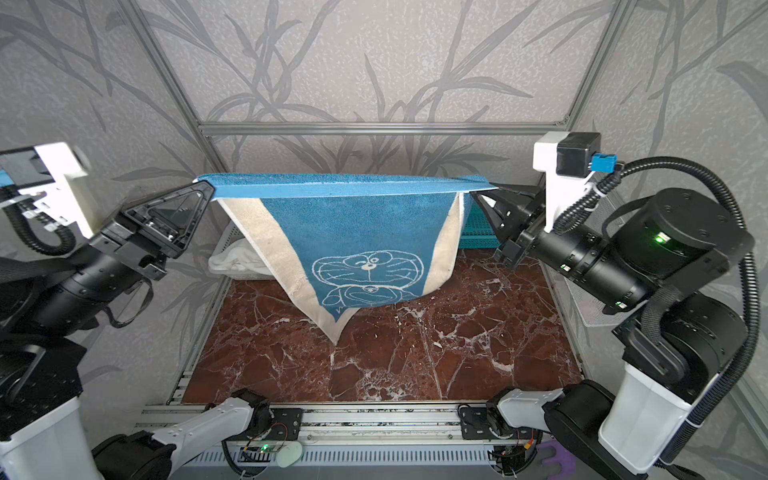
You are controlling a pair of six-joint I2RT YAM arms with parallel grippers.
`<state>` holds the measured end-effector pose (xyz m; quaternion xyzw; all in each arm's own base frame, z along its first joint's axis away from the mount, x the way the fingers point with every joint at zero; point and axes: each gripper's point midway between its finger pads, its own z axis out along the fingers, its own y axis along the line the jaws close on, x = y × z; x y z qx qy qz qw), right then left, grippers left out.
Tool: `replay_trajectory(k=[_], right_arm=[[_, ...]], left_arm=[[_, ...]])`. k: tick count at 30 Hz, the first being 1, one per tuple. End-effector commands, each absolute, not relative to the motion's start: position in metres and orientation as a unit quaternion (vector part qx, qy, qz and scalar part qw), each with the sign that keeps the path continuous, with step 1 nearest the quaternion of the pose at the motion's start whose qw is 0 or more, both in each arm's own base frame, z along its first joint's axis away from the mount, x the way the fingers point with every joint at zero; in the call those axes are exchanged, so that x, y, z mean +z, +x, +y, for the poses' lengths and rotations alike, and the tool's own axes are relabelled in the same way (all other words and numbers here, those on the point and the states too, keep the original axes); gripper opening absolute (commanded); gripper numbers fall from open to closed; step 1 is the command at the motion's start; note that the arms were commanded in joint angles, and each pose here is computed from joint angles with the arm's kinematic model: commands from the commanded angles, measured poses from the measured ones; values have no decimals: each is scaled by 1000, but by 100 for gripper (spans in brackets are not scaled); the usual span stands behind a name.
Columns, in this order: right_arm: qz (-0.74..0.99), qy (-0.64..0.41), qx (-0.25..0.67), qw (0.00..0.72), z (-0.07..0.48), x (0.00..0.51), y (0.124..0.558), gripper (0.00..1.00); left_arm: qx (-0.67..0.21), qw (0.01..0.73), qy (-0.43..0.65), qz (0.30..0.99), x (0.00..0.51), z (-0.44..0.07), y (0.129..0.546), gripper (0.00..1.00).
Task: Fold and stack the towels
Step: 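Lift the towel high by one edge with both grippers, letting it hang, then lower the hanging towel flat onto the table with both grippers, drawing back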
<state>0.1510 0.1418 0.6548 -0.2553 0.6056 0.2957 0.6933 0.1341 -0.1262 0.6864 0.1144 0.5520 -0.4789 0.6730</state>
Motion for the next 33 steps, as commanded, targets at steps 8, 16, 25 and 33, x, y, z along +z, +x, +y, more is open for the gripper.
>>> replay_trajectory(k=[8, 16, 25, 33], right_arm=[[540, -164, 243, 789, 80, 705, 115, 0], [608, -148, 143, 767, 89, 676, 189, 0], [706, -151, 30, 692, 113, 572, 330, 0], [773, -132, 145, 604, 121, 457, 465, 0]], left_arm=[[-458, 761, 59, 455, 764, -92, 125, 0], [-343, 733, 16, 587, 689, -100, 232, 0], [-263, 655, -12, 708, 553, -118, 362, 0], [-287, 578, -73, 761, 433, -102, 480, 0]])
